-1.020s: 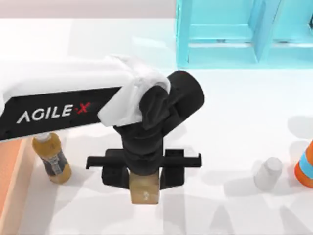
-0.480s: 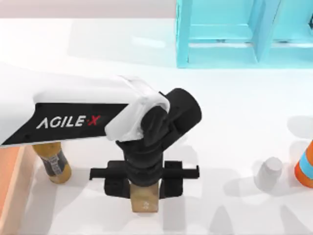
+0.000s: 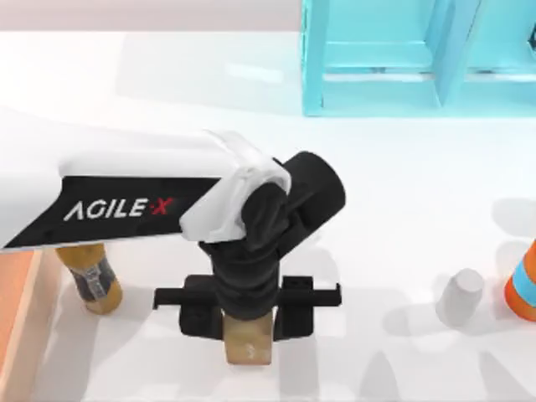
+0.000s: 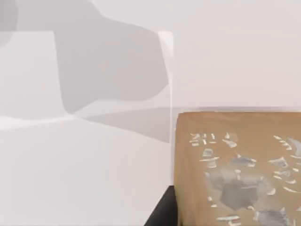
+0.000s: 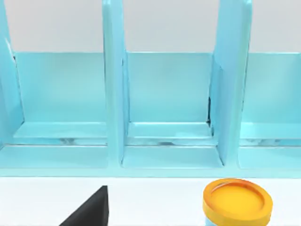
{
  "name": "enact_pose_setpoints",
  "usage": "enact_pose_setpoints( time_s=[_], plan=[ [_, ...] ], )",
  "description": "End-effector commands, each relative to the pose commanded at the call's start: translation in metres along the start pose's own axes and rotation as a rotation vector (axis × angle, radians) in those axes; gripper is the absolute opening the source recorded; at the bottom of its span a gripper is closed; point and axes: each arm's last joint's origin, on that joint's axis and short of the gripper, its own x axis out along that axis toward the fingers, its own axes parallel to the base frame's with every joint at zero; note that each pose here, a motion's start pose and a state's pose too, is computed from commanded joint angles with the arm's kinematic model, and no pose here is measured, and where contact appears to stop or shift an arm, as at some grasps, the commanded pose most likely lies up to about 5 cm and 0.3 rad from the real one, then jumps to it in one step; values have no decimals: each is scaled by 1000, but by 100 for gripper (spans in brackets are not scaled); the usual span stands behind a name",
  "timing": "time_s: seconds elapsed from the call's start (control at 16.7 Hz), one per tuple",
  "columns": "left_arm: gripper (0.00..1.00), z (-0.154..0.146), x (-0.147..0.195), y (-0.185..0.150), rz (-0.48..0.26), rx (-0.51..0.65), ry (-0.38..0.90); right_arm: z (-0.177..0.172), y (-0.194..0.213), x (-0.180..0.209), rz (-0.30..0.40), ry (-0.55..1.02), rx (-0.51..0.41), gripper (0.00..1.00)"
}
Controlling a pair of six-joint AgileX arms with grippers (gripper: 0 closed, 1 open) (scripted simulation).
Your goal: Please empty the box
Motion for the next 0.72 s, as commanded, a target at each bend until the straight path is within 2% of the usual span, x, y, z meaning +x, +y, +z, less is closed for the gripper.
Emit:
enact_pose_setpoints(
  time_s=[0.3,0.72],
  plan=[
    [98,0,0,0,0,0,0,0,0,0,0,0,0,100],
    [100,0,0,0,0,0,0,0,0,0,0,0,0,100]
  ],
)
